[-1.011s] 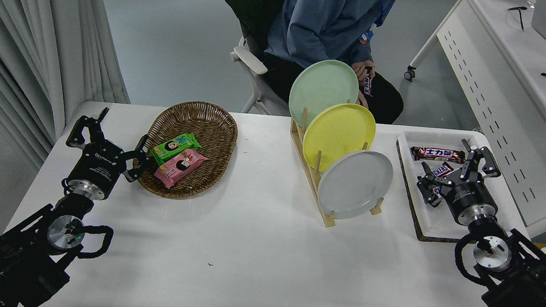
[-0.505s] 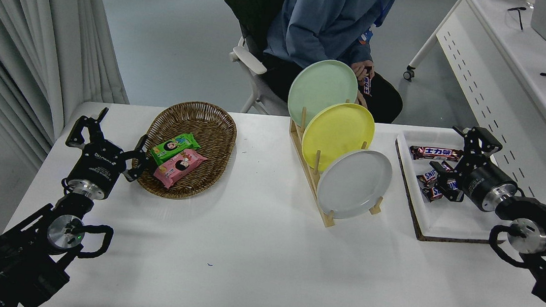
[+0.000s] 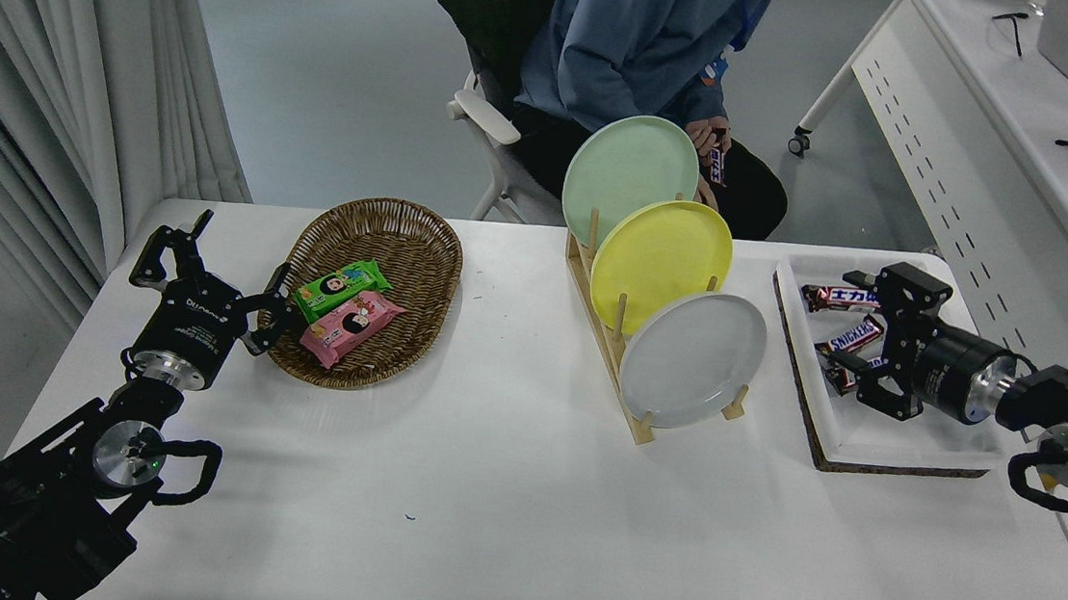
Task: Place the plate on the table
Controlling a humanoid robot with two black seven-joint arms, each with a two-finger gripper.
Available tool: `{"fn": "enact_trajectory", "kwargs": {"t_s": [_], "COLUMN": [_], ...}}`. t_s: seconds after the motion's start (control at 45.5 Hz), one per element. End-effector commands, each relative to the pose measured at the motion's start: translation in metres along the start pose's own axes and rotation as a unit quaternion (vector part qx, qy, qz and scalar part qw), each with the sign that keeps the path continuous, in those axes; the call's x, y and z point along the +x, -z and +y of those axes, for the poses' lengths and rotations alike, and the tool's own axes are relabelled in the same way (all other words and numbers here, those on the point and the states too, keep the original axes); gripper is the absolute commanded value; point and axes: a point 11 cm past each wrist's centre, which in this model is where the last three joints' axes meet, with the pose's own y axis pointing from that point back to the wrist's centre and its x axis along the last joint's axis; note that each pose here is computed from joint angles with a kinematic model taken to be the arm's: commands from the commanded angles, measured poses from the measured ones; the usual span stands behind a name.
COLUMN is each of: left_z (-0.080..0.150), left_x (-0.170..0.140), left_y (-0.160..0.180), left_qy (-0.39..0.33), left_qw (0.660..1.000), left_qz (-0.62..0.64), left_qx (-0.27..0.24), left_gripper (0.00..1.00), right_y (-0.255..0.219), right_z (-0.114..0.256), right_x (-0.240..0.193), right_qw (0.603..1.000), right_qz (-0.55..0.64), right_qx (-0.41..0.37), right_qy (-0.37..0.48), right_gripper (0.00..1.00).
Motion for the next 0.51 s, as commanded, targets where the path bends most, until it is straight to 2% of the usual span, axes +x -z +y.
{"fn": "enact_trajectory", "kwargs": {"t_s": [0.0, 0.286, 0.484], "left_z": [0.0, 0.0, 0.0], "left_x": [0.0, 0.0, 0.0], "left_y": [0.0, 0.0, 0.0], "left_qy": [0.0, 0.0, -0.001], "left_qw": [1.0, 1.0, 1.0], "left_qz": [0.0, 0.0, -0.001], "left_qx": [0.0, 0.0, 0.0], "left_gripper": [1.0, 1.0, 1.0], "right_y": [-0.003, 0.033, 0.028], "right_z": [0.015, 0.007, 0.001], "right_x": [-0.027, -0.046, -0.065], "right_qw": [0.996, 0.998, 0.999], "right_qz": [0.011, -0.019, -0.039], "right_qx": [-0.039, 0.002, -0.001], "right_qy": [0.073, 0.061, 0.024], "right_gripper": [1.0, 1.0, 1.0]}}
